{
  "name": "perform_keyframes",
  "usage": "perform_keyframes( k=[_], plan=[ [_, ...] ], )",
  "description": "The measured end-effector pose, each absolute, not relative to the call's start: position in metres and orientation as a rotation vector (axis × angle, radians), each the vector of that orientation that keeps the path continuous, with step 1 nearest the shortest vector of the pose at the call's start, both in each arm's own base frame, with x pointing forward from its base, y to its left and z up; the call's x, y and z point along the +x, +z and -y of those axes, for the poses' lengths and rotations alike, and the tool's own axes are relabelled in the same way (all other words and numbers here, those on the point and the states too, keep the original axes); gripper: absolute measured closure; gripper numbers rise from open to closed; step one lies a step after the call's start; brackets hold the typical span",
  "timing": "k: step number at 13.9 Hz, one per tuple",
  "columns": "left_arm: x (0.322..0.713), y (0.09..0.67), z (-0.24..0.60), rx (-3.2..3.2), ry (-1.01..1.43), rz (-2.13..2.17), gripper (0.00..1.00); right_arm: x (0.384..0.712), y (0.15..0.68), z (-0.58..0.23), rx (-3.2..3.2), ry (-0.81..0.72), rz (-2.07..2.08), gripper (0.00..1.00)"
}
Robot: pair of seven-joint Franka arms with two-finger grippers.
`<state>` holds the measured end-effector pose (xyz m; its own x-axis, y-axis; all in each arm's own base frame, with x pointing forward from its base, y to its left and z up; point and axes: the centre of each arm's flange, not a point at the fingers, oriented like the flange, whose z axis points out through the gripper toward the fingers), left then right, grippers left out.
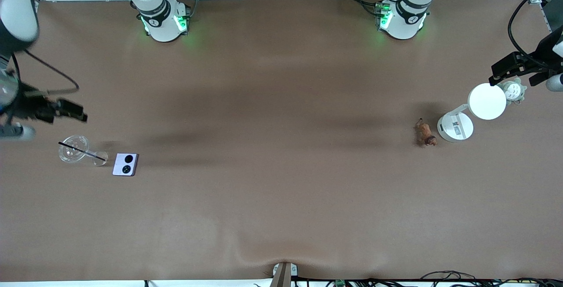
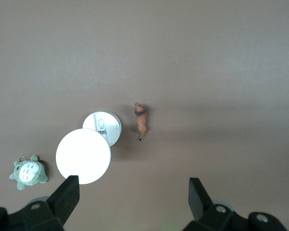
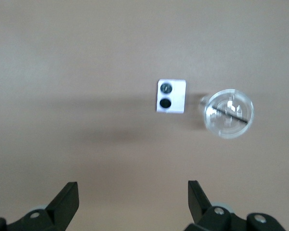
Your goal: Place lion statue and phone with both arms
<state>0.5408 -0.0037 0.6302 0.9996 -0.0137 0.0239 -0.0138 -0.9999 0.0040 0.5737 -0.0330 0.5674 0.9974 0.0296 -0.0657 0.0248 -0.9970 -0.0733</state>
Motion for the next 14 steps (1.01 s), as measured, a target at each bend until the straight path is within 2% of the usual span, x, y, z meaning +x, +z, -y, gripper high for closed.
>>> perform_keyframes(
  k=[3,6,14],
  plan=[
    [0.541,0.63,0.004,3.137,0.038,0.032,0.0,0.547,0.607,0.035,-3.063,0.136,0.057,0.0],
    [0.541,0.63,0.002,3.137,0.039,0.077,0.0,0.535,0.638,0.043,-3.071,0.161,0.042,0.0],
    [0.541,0.64,0.011,3.127,0.072,0.126,0.0,0.532,0.642,0.042,-3.074,0.179,-0.061,0.0]
  ],
)
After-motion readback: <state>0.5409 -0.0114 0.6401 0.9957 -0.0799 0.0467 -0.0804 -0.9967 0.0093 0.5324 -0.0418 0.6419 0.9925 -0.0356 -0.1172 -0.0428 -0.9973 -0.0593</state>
